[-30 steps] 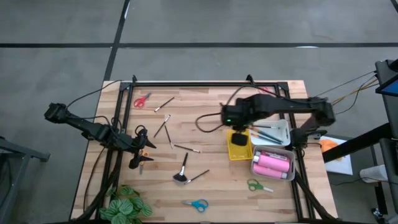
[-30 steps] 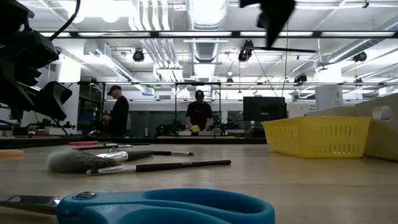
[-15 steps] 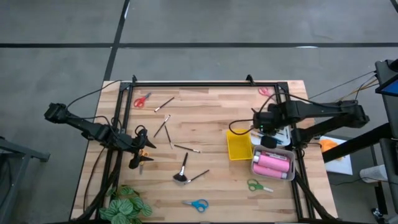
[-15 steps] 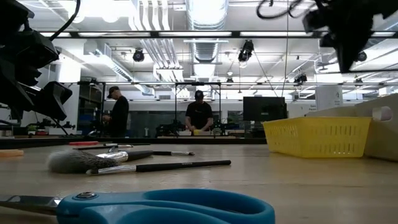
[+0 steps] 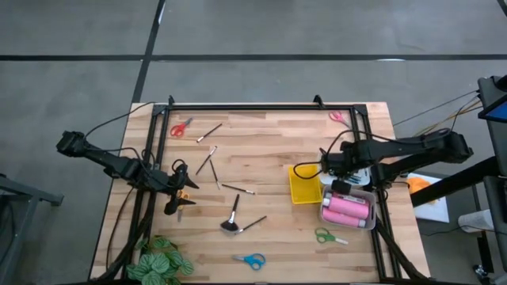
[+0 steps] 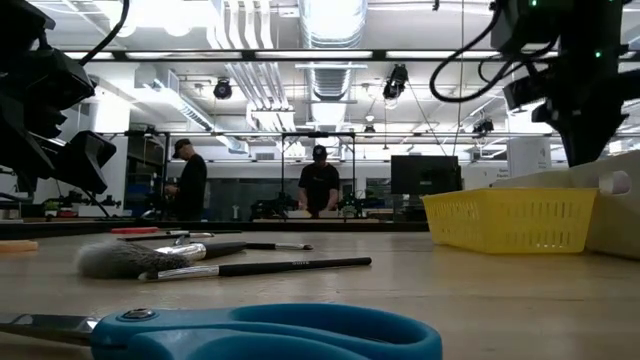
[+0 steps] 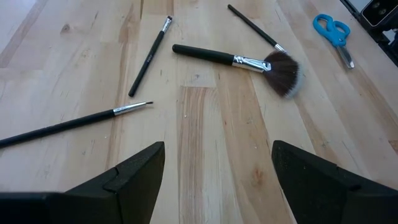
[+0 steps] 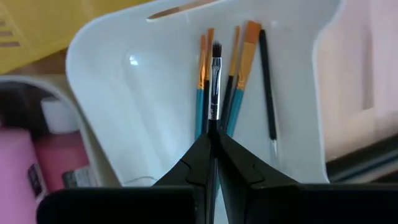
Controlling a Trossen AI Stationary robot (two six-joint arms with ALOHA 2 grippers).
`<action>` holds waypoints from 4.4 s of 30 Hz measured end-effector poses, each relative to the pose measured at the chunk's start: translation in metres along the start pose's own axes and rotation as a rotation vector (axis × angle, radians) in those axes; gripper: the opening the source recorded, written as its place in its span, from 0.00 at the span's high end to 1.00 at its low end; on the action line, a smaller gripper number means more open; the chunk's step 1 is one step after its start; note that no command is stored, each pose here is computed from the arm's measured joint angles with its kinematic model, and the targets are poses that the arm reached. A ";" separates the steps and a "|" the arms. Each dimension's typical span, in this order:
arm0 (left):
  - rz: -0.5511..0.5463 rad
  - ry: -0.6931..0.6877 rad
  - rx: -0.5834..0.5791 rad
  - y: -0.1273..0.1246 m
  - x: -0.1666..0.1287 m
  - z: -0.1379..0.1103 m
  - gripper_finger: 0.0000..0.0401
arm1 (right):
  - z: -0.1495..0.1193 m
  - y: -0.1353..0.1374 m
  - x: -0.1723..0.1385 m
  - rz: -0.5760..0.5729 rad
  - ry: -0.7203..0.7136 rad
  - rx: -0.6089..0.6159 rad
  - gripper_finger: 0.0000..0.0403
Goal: Pick & Place Paint Supplies
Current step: Put the black paint brush into the white bin
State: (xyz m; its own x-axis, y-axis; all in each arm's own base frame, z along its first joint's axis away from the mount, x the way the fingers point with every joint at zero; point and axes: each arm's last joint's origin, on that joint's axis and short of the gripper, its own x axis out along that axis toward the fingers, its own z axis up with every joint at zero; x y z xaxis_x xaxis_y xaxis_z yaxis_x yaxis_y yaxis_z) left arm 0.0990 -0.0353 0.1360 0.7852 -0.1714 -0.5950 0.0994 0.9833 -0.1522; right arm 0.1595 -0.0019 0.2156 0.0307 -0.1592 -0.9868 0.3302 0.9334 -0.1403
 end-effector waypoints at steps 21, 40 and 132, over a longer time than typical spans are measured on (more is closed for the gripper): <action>0.000 0.000 0.000 0.000 0.000 0.000 0.25 | -0.002 -0.004 0.029 -0.006 -0.007 0.099 0.94; 0.000 0.000 0.000 0.000 0.000 0.000 0.25 | 0.005 -0.004 0.015 0.007 -0.035 0.049 0.72; 0.000 0.000 0.000 0.000 0.000 0.000 0.25 | 0.171 0.186 0.083 0.514 -0.509 -0.448 0.72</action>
State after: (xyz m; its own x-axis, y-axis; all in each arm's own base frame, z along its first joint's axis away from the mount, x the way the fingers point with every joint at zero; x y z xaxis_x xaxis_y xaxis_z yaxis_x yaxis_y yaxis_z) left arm 0.0989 -0.0352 0.1359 0.7850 -0.1713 -0.5953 0.0993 0.9834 -0.1521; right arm 0.3847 0.1034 0.1220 0.5310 0.2939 -0.7948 -0.2422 0.9514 0.1899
